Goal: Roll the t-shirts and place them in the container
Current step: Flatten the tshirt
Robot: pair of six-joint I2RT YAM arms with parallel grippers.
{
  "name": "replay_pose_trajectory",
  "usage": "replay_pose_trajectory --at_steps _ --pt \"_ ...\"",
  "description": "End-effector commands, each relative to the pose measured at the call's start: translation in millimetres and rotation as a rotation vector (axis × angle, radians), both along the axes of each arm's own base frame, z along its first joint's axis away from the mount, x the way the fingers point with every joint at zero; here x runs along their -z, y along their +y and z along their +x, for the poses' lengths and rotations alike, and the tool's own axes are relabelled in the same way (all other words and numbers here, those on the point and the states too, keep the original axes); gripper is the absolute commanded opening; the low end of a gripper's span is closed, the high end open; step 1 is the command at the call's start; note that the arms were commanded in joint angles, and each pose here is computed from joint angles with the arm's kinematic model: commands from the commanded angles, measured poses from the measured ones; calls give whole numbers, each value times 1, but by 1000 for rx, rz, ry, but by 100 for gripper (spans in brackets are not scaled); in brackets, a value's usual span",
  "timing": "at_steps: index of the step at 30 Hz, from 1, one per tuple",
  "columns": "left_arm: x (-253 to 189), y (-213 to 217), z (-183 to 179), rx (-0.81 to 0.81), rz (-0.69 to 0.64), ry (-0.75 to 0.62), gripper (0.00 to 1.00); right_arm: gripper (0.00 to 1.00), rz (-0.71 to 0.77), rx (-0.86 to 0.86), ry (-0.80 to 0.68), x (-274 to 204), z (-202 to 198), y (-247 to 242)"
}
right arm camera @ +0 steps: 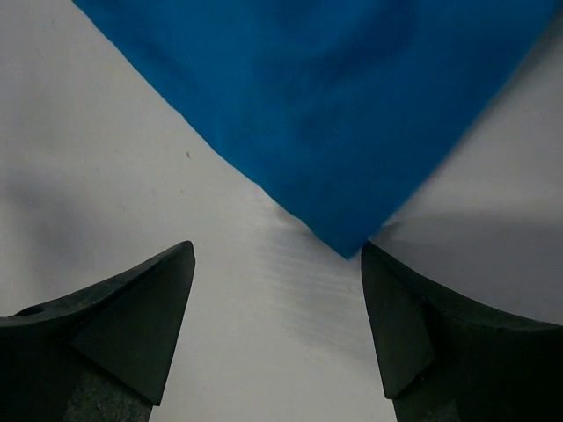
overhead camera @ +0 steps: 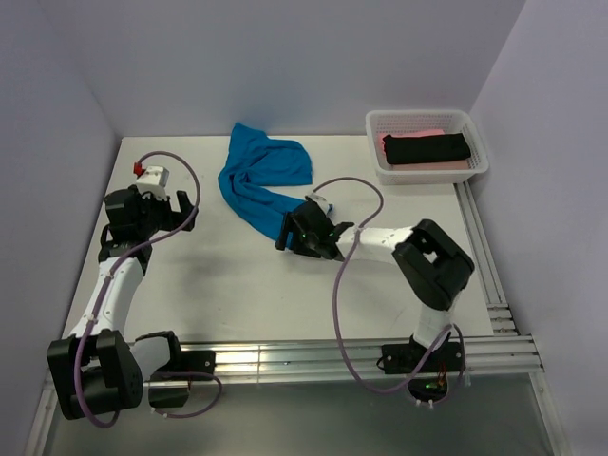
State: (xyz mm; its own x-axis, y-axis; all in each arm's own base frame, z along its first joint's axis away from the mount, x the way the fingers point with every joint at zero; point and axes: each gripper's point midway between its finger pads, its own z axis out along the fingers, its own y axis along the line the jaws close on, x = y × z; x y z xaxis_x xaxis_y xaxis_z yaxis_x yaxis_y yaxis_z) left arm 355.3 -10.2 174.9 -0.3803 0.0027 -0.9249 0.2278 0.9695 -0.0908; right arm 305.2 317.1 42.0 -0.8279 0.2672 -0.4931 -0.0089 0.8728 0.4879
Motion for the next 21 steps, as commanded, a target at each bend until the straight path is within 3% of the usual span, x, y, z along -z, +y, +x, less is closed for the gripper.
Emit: replay_pose_trajectory --at_steps 1,2,6,7,12,15,18,19,21 --pt "-18 -14 -3 79 -16 -65 99 82 75 73 -68 -17 31 30" --pt "-18 -16 -5 91 -20 -66 99 78 78 75 -70 -17 36 36" --pt "-16 -23 -9 135 -25 -69 99 29 106 91 -43 0 40 49" --pt "-17 -27 -10 158 -25 -71 98 0 129 82 -47 -4 40 55" --pt "-18 -44 -21 247 -10 -114 93 0 305 -69 -116 -74 20 99" --pt "-21 -41 -21 220 3 -146 93 0 465 -283 -178 -144 -14 141" --pt "-24 -28 -14 143 22 -136 93 0 460 -468 -235 -180 -60 180" --pt "-25 -27 -12 132 22 -132 93 25 434 -520 -210 -178 -82 189" --pt "-21 -29 -12 151 16 -108 93 51 446 -582 -211 -183 -96 194"
